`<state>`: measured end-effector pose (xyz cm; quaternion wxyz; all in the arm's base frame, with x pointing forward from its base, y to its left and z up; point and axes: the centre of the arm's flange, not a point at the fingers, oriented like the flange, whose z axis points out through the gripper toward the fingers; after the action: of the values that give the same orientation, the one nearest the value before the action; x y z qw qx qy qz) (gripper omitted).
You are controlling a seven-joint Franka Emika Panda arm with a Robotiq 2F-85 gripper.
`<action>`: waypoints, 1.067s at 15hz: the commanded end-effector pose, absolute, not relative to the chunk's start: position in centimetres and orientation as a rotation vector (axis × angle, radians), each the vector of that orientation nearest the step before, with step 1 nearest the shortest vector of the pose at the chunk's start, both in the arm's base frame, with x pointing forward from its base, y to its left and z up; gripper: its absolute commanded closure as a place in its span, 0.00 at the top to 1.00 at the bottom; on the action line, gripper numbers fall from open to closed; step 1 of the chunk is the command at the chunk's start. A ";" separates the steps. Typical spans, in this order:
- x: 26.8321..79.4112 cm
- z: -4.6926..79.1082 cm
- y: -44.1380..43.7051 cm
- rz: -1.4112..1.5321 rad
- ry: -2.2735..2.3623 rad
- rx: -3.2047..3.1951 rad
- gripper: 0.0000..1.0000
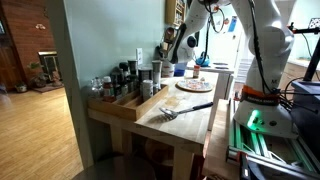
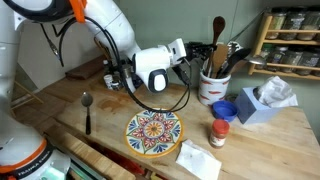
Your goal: Put the wooden spoon in the utensil holder
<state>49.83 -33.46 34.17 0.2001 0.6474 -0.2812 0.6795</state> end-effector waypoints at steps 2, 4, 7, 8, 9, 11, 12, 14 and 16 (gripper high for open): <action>48.8 30.3 -32.6 1.866 -0.798 1.853 0.05; 48.6 29.2 -32.3 1.836 -0.802 1.896 0.05; 48.4 28.4 -32.1 1.816 -0.808 1.922 0.05; 48.4 28.6 -32.1 1.821 -0.807 1.921 0.05; 48.4 28.7 -32.1 1.822 -0.809 1.918 0.05; 48.3 29.3 -32.3 1.833 -0.808 1.911 0.36; 48.2 29.8 -32.4 1.838 -0.805 1.905 0.45; 47.7 31.0 -32.8 1.852 -0.800 1.885 0.59; 47.3 32.6 -33.1 1.873 -0.795 1.866 0.73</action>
<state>49.20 -32.93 30.89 0.1922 0.6710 -0.2876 0.6558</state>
